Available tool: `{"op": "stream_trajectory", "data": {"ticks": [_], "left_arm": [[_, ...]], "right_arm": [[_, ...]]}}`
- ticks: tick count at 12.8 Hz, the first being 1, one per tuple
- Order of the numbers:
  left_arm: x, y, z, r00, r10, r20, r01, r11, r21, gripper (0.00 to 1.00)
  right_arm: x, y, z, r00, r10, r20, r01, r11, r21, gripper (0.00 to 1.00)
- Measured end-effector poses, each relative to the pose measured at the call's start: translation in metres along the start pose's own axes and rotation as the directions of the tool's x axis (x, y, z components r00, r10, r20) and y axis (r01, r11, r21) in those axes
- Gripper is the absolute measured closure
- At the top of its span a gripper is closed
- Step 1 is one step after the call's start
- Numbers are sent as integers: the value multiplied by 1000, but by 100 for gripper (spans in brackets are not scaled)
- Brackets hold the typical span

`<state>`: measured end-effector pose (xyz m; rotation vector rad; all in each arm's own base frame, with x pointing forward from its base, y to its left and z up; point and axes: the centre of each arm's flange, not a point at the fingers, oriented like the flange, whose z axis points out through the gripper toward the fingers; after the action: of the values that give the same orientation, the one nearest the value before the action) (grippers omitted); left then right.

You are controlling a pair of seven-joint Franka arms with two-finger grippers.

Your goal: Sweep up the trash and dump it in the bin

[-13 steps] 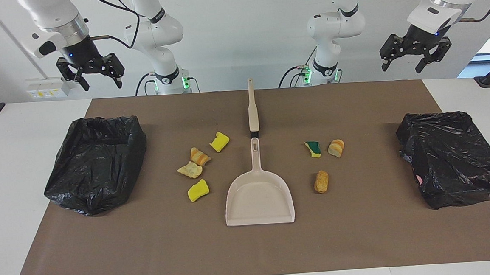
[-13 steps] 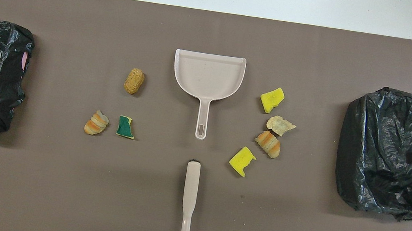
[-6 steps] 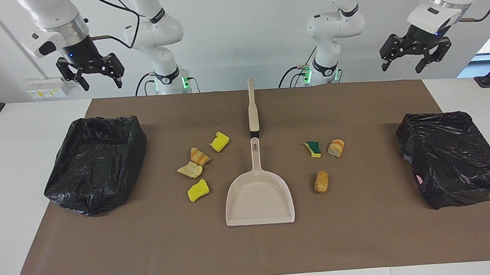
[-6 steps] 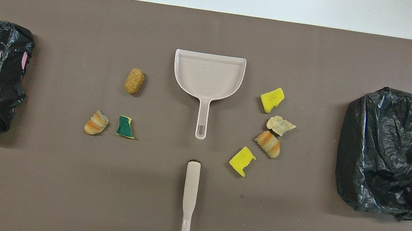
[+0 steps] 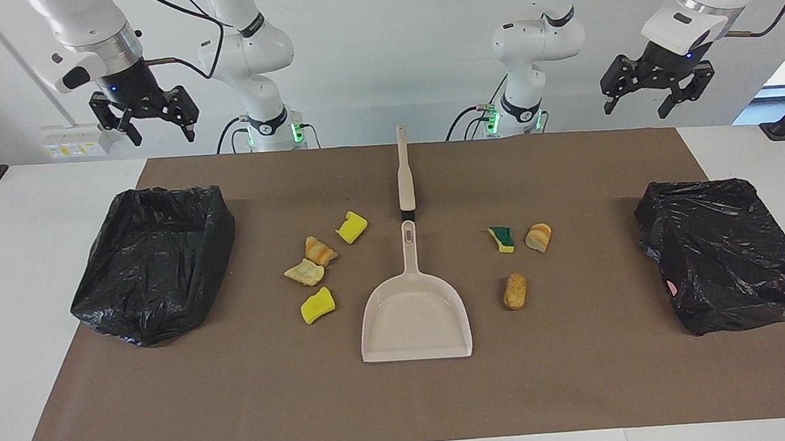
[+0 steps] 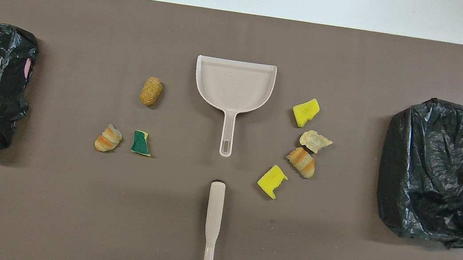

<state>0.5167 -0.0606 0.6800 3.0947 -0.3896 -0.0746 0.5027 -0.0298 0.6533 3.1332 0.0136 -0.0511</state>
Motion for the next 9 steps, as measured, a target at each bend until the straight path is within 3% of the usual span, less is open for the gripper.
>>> {"op": "stream_trajectory", "data": {"ticks": [4,9], "left_arm": [[-12,56,14,996,83,36,-83,996,10,0],[-51,146,40,996,78,53,-79,997,19,0]], "right_arm": [[0,0,1,999,-44,3,44,999,-2,0],[-1,2,1,999,-52,4,52,999,-2,0]]}}
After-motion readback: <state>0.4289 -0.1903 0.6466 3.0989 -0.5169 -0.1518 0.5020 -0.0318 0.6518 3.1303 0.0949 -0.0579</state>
